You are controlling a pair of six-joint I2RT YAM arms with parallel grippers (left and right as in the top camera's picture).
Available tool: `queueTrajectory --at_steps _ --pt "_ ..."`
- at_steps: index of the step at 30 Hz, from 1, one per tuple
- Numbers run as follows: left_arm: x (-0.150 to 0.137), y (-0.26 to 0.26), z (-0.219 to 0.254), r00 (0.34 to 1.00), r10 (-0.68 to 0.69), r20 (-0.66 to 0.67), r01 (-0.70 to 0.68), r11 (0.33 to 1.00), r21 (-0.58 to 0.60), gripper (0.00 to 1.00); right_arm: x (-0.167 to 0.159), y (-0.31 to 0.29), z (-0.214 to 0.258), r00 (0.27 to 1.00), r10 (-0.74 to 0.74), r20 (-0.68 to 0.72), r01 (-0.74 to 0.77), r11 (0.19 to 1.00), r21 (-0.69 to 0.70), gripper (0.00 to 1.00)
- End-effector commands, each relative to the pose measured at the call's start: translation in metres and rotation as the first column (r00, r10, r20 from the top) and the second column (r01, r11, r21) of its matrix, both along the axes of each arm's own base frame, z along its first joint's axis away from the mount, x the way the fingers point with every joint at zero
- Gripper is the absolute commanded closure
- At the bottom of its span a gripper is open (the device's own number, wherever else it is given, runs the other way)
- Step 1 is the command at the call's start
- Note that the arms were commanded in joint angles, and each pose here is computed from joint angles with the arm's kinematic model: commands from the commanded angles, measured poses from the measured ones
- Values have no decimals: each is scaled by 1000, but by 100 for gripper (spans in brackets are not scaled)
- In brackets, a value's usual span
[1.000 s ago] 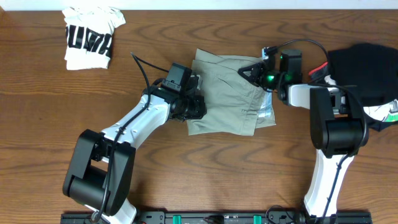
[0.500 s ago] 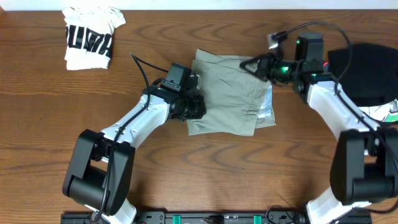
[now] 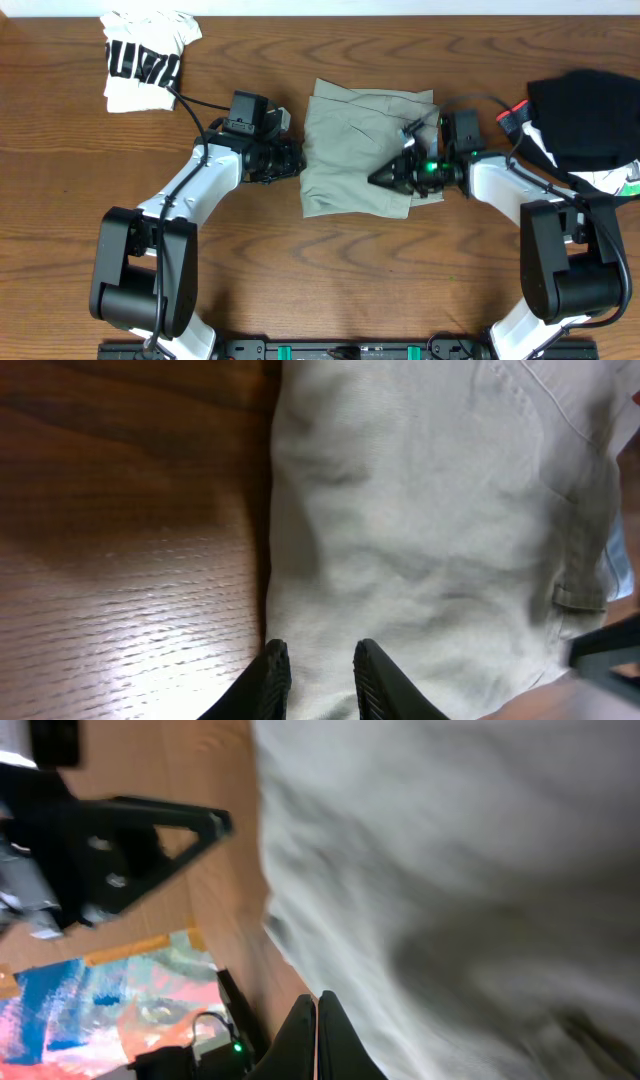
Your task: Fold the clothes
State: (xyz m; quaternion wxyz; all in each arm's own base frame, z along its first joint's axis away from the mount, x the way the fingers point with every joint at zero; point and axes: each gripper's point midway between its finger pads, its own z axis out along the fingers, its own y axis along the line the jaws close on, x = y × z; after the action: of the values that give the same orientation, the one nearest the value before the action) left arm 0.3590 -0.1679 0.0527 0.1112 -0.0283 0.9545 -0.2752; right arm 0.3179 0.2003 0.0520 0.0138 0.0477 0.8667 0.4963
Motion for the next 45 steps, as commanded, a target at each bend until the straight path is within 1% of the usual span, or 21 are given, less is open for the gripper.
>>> queueTrajectory --at_steps 1,6,10,12,14,17,19,23,26,28,31,32,33,35,39,45 --pt "-3 -2 -3 1000 -3 -21 3 1000 -17 75 -19 -3 -21 999 12 -37 -13 999 -30 97" --pt "-3 -2 -3 1000 -4 -21 3 1000 -17 75 -26 -19 -48 998 -39 -55 30 986 -162 97" --pt "-3 -2 -3 1000 -4 -21 4 1000 -17 75 -19 -23 -52 997 -69 -43 59 979 -196 96" --pt "-4 -5 -1 1000 -22 -17 21 999 -34 75 -17 -22 -50 997 -68 -30 61 980 -188 99" --pt "-6 -16 7 996 -86 12 87 992 -95 74 -15 -16 -41 999 -50 -17 47 990 -136 99" --pt "-9 -33 30 981 -175 89 189 962 -195 74 -10 -9 -22 999 -29 14 29 997 -75 99" --pt "-9 -39 48 969 -200 143 229 946 -229 75 -6 -7 -7 998 -27 51 30 998 -56 99" --pt "-4 -44 77 947 -206 247 266 933 -244 68 4 -12 29 988 -60 145 66 997 -31 98" --pt "4 -48 83 940 -191 283 265 930 -253 60 11 -23 60 968 -96 233 101 995 -10 92" --pt "7 -52 81 948 -170 270 244 931 -272 59 14 -29 74 956 -114 272 119 993 0 88" --pt "5 -59 69 959 -173 224 234 930 -285 80 14 -35 95 938 -131 321 129 991 27 84" --pt "1 -61 62 964 -181 196 233 930 -285 82 14 -36 101 934 -132 333 127 991 37 84" --pt "-3 -63 55 967 -190 170 232 930 -284 87 14 -38 105 930 -135 343 128 991 45 83" --pt "-13 -67 39 972 -209 106 231 932 -280 94 13 -41 110 925 -143 351 134 990 51 82" --pt "-21 -68 11 976 -218 17 215 938 -271 94 12 -43 110 927 -150 345 141 989 49 82" --pt "-29 -66 -29 968 -243 -65 219 941 -258 94 11 -43 109 929 -148 339 140 989 46 83"
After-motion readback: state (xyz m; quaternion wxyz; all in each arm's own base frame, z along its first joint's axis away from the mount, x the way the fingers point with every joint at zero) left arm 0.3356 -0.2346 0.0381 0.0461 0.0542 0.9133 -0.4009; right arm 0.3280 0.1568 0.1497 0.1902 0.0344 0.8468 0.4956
